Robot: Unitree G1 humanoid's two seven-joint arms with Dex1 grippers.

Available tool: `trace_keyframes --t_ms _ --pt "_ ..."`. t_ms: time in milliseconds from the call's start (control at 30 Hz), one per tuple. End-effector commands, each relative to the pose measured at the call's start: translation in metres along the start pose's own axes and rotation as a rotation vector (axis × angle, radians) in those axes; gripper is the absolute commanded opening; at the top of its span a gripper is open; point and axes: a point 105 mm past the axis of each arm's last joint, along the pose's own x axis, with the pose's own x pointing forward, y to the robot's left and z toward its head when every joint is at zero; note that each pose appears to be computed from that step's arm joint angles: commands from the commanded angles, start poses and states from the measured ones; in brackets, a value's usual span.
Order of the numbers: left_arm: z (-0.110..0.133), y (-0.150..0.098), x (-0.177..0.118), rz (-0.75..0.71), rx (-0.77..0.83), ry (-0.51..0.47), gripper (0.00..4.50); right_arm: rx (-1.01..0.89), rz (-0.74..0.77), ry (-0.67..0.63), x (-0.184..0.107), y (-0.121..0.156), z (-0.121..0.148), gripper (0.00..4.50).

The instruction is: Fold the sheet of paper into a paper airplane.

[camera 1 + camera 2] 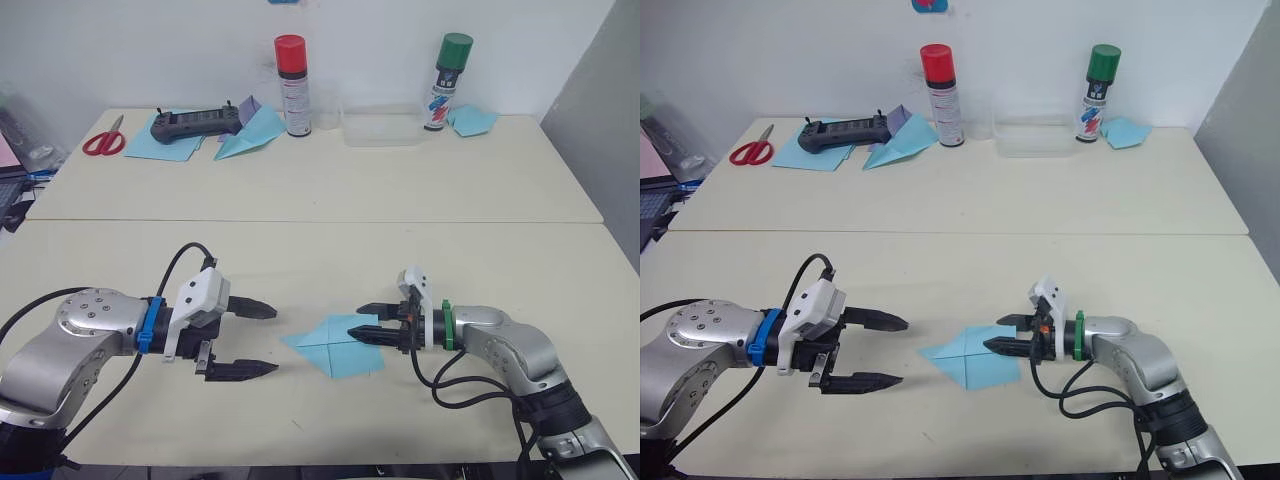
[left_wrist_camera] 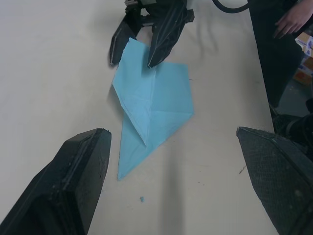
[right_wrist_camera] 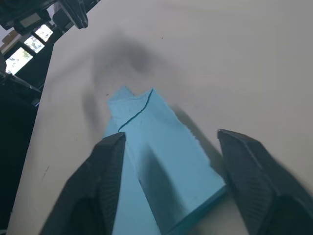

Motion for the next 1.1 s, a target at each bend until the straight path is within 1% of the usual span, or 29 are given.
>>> trace_keyframes --t_ms 33,167,200,333,400,467,500,567,633,700,833,933,1100 --pt "0.010 0.001 -0.002 0.013 0.043 -0.015 4.50 -0.027 0.017 0.007 -0.002 0.003 0.001 1.53" --pt "0.008 0.004 -0.001 0.019 0.044 -0.020 4.50 -0.061 0.011 0.004 -0.008 0.006 0.003 0.19" --pt "0.008 0.005 0.000 0.020 0.044 -0.022 4.50 -0.069 0.011 -0.002 -0.010 0.007 0.005 0.09" --pt "0.008 0.012 -0.003 0.046 0.019 -0.036 4.50 -0.166 0.004 -0.040 -0.019 0.015 0.021 0.09" --pt "0.001 0.022 -0.015 0.109 -0.010 -0.022 4.50 -0.328 -0.038 -0.097 -0.027 0.020 0.046 0.09" --pt "-0.006 0.027 -0.025 0.146 -0.030 -0.004 4.50 -0.464 -0.069 -0.142 -0.032 0.026 0.064 0.09" --pt "-0.008 0.027 -0.027 0.153 -0.035 0.001 4.50 -0.506 -0.080 -0.155 -0.034 0.028 0.068 0.09" --pt "-0.011 0.030 -0.029 0.163 -0.043 0.008 4.50 -0.799 -0.137 -0.137 -0.032 0.027 0.077 0.09" --pt "-0.014 0.031 -0.027 0.157 -0.036 0.015 4.50 -1.009 -0.164 -0.105 -0.023 0.026 0.074 0.09" --pt "-0.013 0.031 -0.020 0.139 -0.025 0.010 4.50 -1.134 -0.155 -0.071 -0.013 0.025 0.062 0.09" --pt "-0.010 0.032 -0.014 0.121 -0.010 0.000 4.50 -1.232 -0.113 -0.072 -0.005 0.030 0.049 0.09" --pt "-0.010 0.033 -0.013 0.119 -0.009 0.001 4.50 -1.221 -0.009 -0.068 -0.009 0.041 0.034 0.61" --pt "-0.011 0.031 -0.010 0.107 -0.014 0.000 4.50 -1.231 0.065 -0.063 -0.022 0.050 0.021 2.39"
